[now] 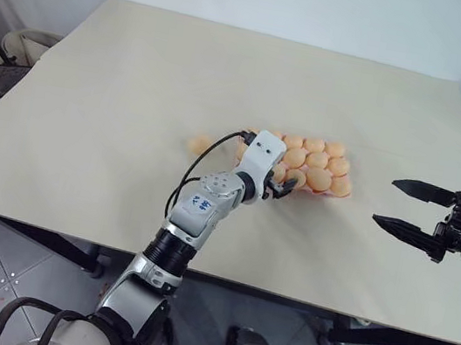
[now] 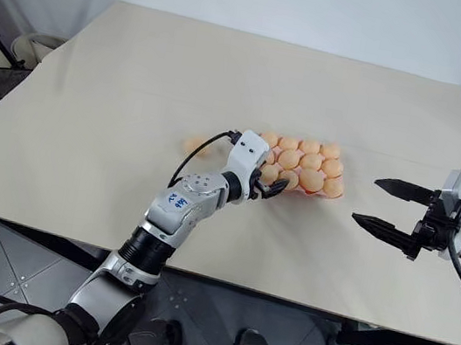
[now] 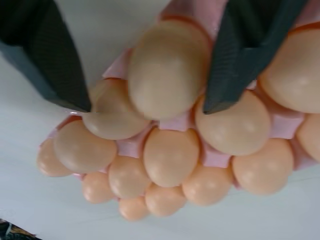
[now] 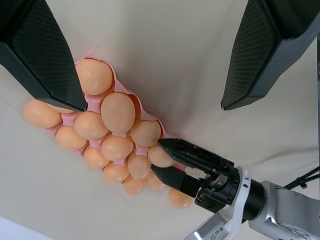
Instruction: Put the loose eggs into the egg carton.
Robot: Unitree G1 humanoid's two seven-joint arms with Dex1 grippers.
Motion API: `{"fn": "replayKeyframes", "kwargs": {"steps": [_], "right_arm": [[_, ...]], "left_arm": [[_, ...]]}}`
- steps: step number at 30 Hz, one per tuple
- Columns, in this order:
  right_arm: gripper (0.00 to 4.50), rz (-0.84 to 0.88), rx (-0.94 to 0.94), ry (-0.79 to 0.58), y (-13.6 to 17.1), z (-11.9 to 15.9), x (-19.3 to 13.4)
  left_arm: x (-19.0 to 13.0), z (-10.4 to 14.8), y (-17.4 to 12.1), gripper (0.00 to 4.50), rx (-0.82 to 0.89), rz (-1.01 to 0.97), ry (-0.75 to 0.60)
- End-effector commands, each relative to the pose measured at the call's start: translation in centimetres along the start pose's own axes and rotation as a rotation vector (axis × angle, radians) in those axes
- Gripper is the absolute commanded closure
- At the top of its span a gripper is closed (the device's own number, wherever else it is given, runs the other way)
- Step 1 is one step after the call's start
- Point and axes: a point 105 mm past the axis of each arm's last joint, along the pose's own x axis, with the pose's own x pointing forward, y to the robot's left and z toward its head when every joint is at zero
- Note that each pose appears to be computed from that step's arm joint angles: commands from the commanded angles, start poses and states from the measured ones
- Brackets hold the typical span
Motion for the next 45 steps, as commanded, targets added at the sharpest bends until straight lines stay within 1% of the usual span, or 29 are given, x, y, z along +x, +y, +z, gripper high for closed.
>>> {"fn": "replayKeyframes", "kwargs": {"steps": [1, 5, 9, 11, 12, 16, 23, 27, 31, 38, 41, 45], "right_arm": [[0.0, -0.023, -0.051, -0.017, -0.3, 1.6, -0.7], [0.0, -0.023, -0.05, -0.017, -0.4, 1.6, -0.7], [0.0, -0.016, -0.05, -0.021, -0.4, 1.6, -0.7], [0.0, -0.009, -0.048, -0.021, -0.5, 1.6, -0.6], [0.0, -0.001, -0.048, -0.023, -0.5, 1.6, -0.6], [0.0, 0.026, -0.053, -0.039, -0.8, 1.7, -0.2], [0.0, 0.068, -0.048, -0.033, -1.5, 1.6, 0.5], [0.0, 0.087, -0.048, -0.032, -1.8, 1.6, 1.0], [0.0, 0.097, -0.049, -0.029, -2.1, 1.5, 1.3], [0.0, 0.105, -0.056, -0.029, -2.3, 1.6, 1.5], [0.0, 0.109, -0.056, -0.031, -2.3, 1.6, 1.7], [0.0, 0.116, -0.054, -0.033, -2.2, 1.6, 2.0]], "left_arm": [[-0.4, 1.7, -0.8, 0.01, 0.021, -0.015, -0.047], [-1.8, 2.7, 0.1, 0.01, 0.022, 0.033, -0.083], [-4.5, 4.4, 1.8, 0.01, 0.029, 0.135, -0.186], [-6.4, 4.3, 3.1, 0.01, 0.022, 0.213, -0.225], [-7.4, 4.1, 3.6, 0.01, 0.019, 0.244, -0.236], [-10.3, 2.2, 4.7, 0.01, -0.011, 0.308, -0.208], [-16.5, -1.9, 8.0, 0.01, 0.033, 0.462, -0.109], [-18.5, -2.9, 9.0, 0.01, -0.023, 0.52, -0.103], [-19.4, -3.3, 9.5, 0.01, -0.031, 0.545, -0.105], [-20.3, -2.9, 10.7, 0.01, -0.038, 0.595, -0.14], [-19.5, -2.6, 11.6, 0.01, -0.044, 0.602, -0.165], [-16.8, -1.9, 12.8, 0.01, -0.037, 0.59, -0.199]]}}
